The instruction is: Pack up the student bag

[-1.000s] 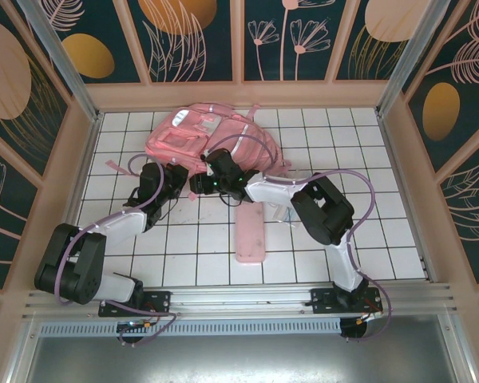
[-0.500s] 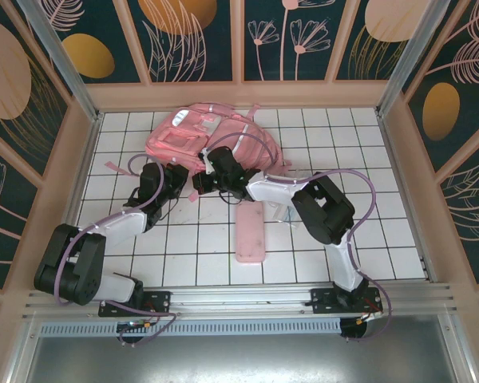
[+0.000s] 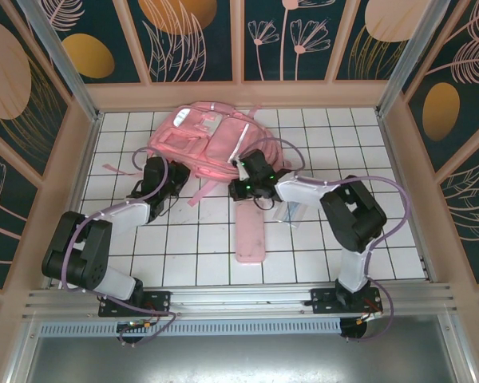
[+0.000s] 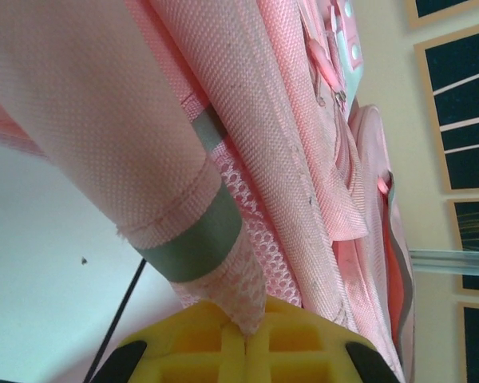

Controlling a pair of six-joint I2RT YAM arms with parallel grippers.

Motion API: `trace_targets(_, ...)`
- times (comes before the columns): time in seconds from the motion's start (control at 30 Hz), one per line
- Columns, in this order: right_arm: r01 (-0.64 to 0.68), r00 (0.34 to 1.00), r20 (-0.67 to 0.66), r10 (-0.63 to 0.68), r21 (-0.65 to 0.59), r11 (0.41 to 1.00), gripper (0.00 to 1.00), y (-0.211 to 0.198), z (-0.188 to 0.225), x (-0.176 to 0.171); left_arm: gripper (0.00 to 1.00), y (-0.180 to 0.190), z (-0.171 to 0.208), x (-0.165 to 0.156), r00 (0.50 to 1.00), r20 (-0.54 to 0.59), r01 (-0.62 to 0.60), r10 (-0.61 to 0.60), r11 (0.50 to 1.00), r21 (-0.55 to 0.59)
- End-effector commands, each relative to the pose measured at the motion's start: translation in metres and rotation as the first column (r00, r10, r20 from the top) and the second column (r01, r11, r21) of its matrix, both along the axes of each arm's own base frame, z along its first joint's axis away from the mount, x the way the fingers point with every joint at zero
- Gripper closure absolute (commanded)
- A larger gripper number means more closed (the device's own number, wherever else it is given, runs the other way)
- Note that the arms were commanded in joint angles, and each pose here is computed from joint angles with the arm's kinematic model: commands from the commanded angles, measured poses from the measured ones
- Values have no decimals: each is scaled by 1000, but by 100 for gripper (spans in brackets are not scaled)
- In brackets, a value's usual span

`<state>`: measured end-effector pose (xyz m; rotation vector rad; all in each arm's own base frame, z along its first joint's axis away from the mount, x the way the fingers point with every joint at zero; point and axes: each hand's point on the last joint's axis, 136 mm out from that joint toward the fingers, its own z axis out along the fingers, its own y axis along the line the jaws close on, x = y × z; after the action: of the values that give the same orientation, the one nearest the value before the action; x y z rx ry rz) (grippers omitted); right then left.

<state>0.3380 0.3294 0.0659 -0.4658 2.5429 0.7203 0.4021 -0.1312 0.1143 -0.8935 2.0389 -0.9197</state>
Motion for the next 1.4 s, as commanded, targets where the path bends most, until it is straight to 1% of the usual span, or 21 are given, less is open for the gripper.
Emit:
trace_targets(0.0, 91, 995, -27, -99, -228, 969, 100, -82, -12, 6, 100, 39, 39, 26, 984, 134, -131, 120, 989, 71)
trace_targets(0.1, 138, 989, -14, -147, -265, 954, 100, -112, -2, 22, 100, 50, 38, 31, 981, 138, -150, 137, 985, 88)
trace_targets(0.17, 139, 990, -3, -144, -244, 960, 100, -109, 8, 29, 100, 55, 36, 38, 980, 144, -155, 140, 983, 101)
trace_targets(0.3, 38, 999, -23, -39, -24, 999, 100, -50, 38, 34, 100, 53, 37, 60, 982, 162, -117, 98, 986, 115)
trace_targets(0.33, -8, 1000, -29, 9, 30, 1000, 100, -26, 44, 28, 95, 51, 39, 63, 984, 159, -103, 84, 989, 111)
trace_targets(0.37, -52, 998, -32, 55, 92, 994, 100, -4, 52, 25, 73, 47, 41, 65, 985, 159, -85, 68, 991, 105)
trace_targets(0.4, -99, 994, -32, 104, 141, 985, 100, 18, 59, 21, 44, 46, 43, 64, 986, 153, -76, 61, 992, 97)
trace_targets(0.43, -127, 991, -29, 134, 172, 977, 100, 34, 65, 19, 23, 45, 41, 61, 989, 134, -75, 63, 993, 87)
trace_targets(0.47, -159, 986, -19, 166, 204, 966, 100, 52, 72, 17, 11, 45, 42, 56, 990, 123, -72, 62, 994, 82)
trace_targets(0.5, -194, 979, -13, 202, 231, 953, 100, 70, 79, 15, 1, 45, 43, 49, 992, 113, -65, 56, 995, 78)
trace_targets(0.67, -271, 957, -1, 290, 350, 896, 100, 124, 110, 11, 1, 41, 34, -5, 996, 59, -57, 61, 996, -63)
trace_targets(0.8, -322, 935, 5, 355, 430, 843, 100, 148, 132, 2, 1, 38, 28, -44, 994, 36, -93, 102, 975, -203)
trace_targets(0.9, -357, 917, 8, 399, 468, 809, 100, 161, 143, -14, 1, 35, 24, -57, 991, 20, -123, 132, 958, -257)
trace_targets(1.07, -392, 887, -16, 461, 501, 772, 100, 169, 149, -48, 5, 41, 13, -48, 980, 12, -188, 198, 946, -265)
trace_targets(1.13, -391, 881, -39, 471, 499, 773, 100, 165, 145, -63, 11, 42, 13, -36, 975, 37, -200, 218, 941, -273)
trace_targets(1.17, -390, 878, -53, 475, 495, 777, 100, 163, 140, -69, 17, 41, 13, -31, 975, 44, -200, 220, 942, -271)
trace_targets(1.2, -386, 876, -72, 477, 490, 782, 100, 159, 134, -74, 31, 40, 11, -24, 974, 51, -198, 219, 942, -272)
trace_targets(1.23, -379, 872, -102, 480, 480, 791, 100, 154, 125, -81, 53, 38, 12, -17, 974, 69, -190, 216, 944, -269)
trace_targets(1.3, -381, 863, -146, 484, 441, 812, 100, 140, 107, -92, 89, 38, 10, -7, 975, 76, -188, 211, 953, -238)
trace_targets(1.33, -384, 862, -167, 478, 401, 832, 100, 131, 96, -95, 100, 37, 10, -3, 976, 80, -179, 200, 959, -220)
trace_targets(1.37, -386, 864, -193, 466, 339, 858, 100, 119, 82, -98, 100, 37, 10, -2, 977, 80, -178, 197, 964, -196)
